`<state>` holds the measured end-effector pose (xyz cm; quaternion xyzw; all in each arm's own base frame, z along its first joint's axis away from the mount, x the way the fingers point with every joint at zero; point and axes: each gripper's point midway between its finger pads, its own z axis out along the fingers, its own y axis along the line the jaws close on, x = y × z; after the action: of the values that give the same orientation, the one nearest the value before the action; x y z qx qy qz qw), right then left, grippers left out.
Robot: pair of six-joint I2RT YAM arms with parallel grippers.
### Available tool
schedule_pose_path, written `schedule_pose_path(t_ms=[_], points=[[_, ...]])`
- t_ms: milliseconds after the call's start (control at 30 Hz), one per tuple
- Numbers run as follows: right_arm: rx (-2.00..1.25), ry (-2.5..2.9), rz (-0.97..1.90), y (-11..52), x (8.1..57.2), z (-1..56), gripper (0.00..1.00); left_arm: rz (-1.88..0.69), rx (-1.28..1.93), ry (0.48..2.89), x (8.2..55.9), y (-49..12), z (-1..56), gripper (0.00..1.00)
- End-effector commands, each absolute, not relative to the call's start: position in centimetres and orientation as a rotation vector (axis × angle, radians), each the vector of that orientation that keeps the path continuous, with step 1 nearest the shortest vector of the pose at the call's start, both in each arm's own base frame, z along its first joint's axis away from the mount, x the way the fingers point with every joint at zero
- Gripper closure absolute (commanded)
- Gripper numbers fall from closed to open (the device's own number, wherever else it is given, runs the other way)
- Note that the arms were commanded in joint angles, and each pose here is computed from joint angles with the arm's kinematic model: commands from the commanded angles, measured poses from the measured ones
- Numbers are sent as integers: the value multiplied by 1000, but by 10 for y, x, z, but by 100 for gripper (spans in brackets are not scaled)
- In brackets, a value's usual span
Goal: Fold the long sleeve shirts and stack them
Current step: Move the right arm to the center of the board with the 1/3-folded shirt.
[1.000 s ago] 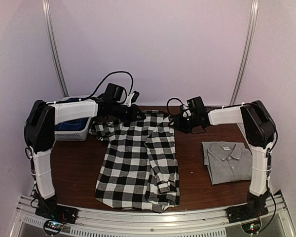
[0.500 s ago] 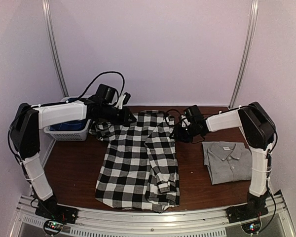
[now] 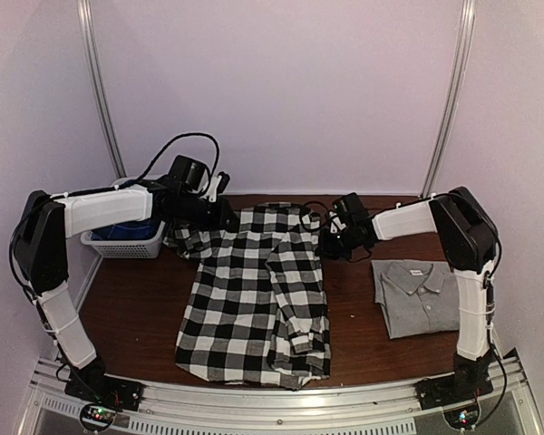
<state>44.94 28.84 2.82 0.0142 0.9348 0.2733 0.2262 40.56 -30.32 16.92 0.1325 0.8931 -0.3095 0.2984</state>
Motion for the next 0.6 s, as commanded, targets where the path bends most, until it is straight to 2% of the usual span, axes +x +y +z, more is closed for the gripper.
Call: schedule_pose_path(t_ms=[0, 467, 567], points=[[59, 2569, 679, 278, 463, 29, 100, -788, 341, 2326, 414, -293, 185, 87], [87, 2582, 553, 212, 501, 21, 100, -739, 277, 2362, 424, -286, 173, 86], [45, 2581, 533, 211, 509, 26, 93, -677, 215, 2383, 430, -275, 165, 86]])
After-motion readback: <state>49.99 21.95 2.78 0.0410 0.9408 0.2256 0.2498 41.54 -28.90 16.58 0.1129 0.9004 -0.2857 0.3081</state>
